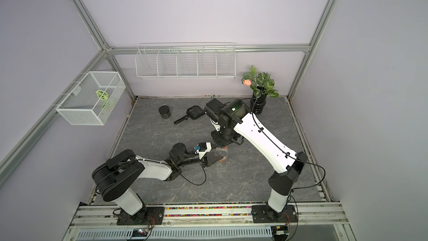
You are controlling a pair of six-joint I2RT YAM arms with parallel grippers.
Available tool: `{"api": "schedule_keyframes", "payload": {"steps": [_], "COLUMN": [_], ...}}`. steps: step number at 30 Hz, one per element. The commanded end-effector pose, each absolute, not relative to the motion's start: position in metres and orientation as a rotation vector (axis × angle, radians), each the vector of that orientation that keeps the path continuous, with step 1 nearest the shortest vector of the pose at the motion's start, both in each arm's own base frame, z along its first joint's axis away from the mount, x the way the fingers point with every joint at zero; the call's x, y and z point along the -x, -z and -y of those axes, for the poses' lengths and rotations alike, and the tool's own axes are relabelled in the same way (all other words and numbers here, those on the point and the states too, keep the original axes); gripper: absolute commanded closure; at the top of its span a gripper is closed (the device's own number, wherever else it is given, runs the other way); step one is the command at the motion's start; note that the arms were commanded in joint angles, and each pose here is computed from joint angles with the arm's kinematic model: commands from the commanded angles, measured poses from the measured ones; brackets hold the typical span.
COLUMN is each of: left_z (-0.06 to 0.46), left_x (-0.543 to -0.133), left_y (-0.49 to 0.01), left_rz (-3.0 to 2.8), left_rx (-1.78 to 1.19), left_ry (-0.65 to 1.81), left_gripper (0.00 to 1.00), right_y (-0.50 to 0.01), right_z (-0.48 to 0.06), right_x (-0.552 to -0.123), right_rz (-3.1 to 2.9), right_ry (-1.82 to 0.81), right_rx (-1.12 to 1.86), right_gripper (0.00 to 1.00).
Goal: Screw on the bottle caps
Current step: Screw the bottle cap onto the plastic bottle.
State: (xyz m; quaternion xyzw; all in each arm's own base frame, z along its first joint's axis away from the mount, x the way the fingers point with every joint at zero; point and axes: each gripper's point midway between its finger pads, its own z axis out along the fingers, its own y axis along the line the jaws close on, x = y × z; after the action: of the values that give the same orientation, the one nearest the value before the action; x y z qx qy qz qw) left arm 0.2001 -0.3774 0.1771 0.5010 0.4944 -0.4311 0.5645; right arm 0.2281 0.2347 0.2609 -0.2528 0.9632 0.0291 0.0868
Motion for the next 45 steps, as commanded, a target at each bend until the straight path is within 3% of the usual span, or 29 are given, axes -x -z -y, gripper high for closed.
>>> {"api": "schedule_keyframes", "payload": {"steps": [1, 15, 24, 35, 40, 45], "left_z": [0.377, 0.374, 0.375, 0.372, 0.373, 0.372], "left_x": [-0.189, -0.190, -0.191, -0.195, -0.196, -0.195], "left_y": [-0.149, -0.148, -0.146, -0.144, -0.146, -0.146], "left_rz": [-1.263, -1.264, -1.273, -1.290, -1.299, -1.300], "left_rx": [-1.207, -1.167, -1.164, -1.155, -1.136, -1.133], "left_ry": [1.074, 1.071, 1.023, 0.927, 0.913, 0.898], "left_gripper": [0.42, 0.43, 0.43, 0.43, 0.43, 0.43], "right_y": [-0.249, -0.222, -0.211, -0.207, -0.201, -0.210], "right_z": [-0.224, -0.227, -0.219, -0.226, -0.228, -0.225], "right_x": [-0.216, -0.209, -0.203, -0.195, -0.191, -0.196], "right_rz": [-2.925, -3.014, -3.161, -3.256, -3.237, -3.168], "right_ry": [0.060, 0.034, 0.179, 0.227, 0.265, 0.288], "right_rx": [0.873, 0.875, 0.638, 0.263, 0.111, -0.030], "right_gripper": [0.67, 0.67, 0.65, 0.72, 0.67, 0.68]}}
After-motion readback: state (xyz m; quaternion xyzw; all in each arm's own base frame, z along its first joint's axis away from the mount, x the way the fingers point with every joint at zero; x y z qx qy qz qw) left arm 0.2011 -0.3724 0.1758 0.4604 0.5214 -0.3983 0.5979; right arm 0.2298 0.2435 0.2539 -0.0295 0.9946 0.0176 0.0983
